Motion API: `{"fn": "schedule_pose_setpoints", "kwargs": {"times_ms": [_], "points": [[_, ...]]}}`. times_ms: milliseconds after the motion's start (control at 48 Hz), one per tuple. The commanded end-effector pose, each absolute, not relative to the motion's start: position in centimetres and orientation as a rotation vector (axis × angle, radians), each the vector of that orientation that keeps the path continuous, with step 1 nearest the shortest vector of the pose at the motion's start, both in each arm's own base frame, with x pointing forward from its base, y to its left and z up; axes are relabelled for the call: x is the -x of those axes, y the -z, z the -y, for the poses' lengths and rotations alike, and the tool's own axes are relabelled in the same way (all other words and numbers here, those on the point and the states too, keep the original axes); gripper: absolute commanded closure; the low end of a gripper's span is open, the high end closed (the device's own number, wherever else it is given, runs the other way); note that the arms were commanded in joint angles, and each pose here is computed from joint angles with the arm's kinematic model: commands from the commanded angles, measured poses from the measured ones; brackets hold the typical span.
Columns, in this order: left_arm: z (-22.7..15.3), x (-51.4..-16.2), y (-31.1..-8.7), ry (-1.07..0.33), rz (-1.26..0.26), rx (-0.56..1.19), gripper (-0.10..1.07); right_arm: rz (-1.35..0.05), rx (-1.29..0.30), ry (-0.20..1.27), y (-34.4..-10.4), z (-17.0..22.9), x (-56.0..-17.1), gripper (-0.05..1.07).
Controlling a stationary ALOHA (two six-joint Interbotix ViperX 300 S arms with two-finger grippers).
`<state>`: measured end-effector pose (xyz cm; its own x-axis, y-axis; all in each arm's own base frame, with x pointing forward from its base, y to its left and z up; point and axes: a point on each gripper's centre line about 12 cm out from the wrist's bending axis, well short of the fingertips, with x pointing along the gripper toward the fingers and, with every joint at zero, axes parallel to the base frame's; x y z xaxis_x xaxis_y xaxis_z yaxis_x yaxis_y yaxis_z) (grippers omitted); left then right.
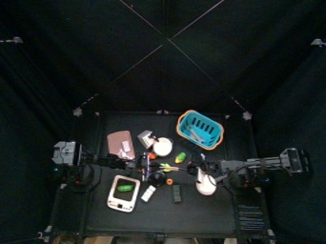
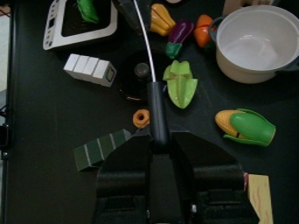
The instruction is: Cut sushi piece
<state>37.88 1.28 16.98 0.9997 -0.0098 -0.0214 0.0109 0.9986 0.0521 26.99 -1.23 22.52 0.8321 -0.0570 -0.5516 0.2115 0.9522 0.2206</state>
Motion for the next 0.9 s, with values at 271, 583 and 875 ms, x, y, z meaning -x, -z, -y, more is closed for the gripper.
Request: {"fn": "schedule_pose_setpoints", "kwargs": {"times_ms": [271, 583, 875], "points": [[1.3, -39.0, -17.6, 0.089, 0.026, -0.061, 0.58, -0.565, -0.300, 0.108, -22.9, 0.1, -27.3, 0.59], [3.4, -40.7, -16.0, 0.142, 0.005, -0.057, 0.58, -0.703, -0.315, 0.057, -20.3, -2.4, -26.1, 0.59], [6.1, -42.3, -15.1, 0.196, 0.003, -0.048, 0.58, -0.761, -0.338, 0.057, -18.9, -2.9, -25.4, 0.59]]}}
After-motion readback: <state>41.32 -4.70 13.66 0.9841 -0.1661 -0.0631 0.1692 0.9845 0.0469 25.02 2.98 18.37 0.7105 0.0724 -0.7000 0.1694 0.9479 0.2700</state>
